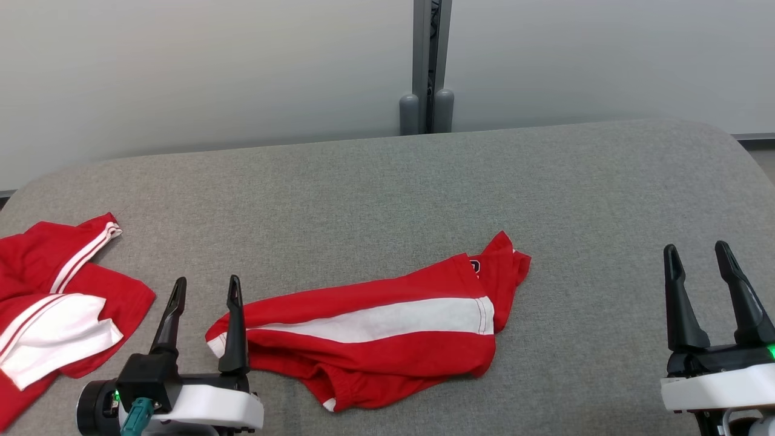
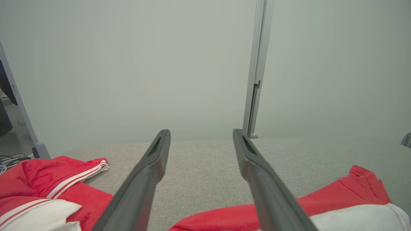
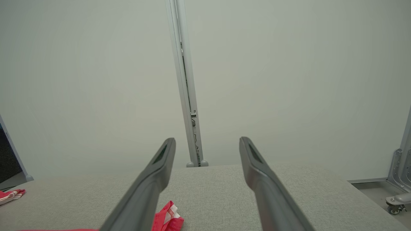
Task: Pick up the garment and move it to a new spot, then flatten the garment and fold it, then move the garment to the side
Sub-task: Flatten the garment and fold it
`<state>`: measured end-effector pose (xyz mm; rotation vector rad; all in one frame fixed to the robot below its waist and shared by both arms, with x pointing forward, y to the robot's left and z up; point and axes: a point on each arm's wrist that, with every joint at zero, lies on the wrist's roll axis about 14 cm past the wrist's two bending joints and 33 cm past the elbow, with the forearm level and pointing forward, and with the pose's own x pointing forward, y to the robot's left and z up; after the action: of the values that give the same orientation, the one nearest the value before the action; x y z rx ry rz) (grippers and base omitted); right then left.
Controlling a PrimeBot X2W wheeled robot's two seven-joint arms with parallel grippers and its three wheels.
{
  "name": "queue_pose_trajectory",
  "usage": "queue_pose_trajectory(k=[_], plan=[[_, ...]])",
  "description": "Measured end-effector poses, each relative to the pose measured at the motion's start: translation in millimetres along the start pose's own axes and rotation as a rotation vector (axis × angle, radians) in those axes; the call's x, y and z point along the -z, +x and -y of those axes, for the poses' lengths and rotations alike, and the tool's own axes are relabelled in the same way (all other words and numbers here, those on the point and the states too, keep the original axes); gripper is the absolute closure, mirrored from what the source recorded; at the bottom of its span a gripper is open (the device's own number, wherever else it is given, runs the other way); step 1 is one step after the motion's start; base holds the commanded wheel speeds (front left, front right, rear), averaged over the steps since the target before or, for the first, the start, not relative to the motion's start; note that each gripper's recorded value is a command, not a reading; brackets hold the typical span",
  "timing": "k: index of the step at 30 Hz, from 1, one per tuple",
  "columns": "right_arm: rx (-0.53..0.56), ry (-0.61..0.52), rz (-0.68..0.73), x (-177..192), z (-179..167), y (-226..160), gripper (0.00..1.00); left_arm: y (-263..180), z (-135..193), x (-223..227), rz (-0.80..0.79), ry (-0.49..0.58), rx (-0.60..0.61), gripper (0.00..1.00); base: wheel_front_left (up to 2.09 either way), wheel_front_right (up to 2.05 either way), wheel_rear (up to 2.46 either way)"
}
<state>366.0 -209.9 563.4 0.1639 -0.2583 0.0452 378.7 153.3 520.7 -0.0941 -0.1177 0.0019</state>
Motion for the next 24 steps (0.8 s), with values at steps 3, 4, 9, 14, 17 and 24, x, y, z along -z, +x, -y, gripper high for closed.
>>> queue_pose_trajectory(k=[3,4,9,14,17,24], plan=[[-0.001,0.001,-0.002,0.6,-0.5,-0.2,0.00,0.2,1.4,1.8,-0.005,-0.007,0.014,0.00,0.00,0.00,0.00],[-0.002,0.002,-0.001,0.4,-1.1,-0.2,0.00,0.2,2.6,2.4,-0.006,-0.006,0.020,0.00,0.00,0.00,0.00],[-0.004,0.007,0.006,-1.9,-2.3,-0.4,0.00,0.8,4.0,2.8,-0.006,0.000,0.028,0.00,0.00,0.00,0.00],[-0.009,0.008,0.014,-4.6,-3.3,0.6,0.00,1.9,3.3,1.8,-0.002,0.005,0.028,0.00,0.00,0.00,0.00],[-0.011,0.006,0.012,-4.6,-2.8,0.4,0.00,2.2,2.2,1.7,-0.001,0.010,0.027,0.00,0.00,0.00,0.00],[-0.015,0.005,0.014,-5.4,-3.9,-0.1,0.00,2.1,3.0,1.4,0.000,0.015,0.035,0.00,0.00,0.00,0.00]])
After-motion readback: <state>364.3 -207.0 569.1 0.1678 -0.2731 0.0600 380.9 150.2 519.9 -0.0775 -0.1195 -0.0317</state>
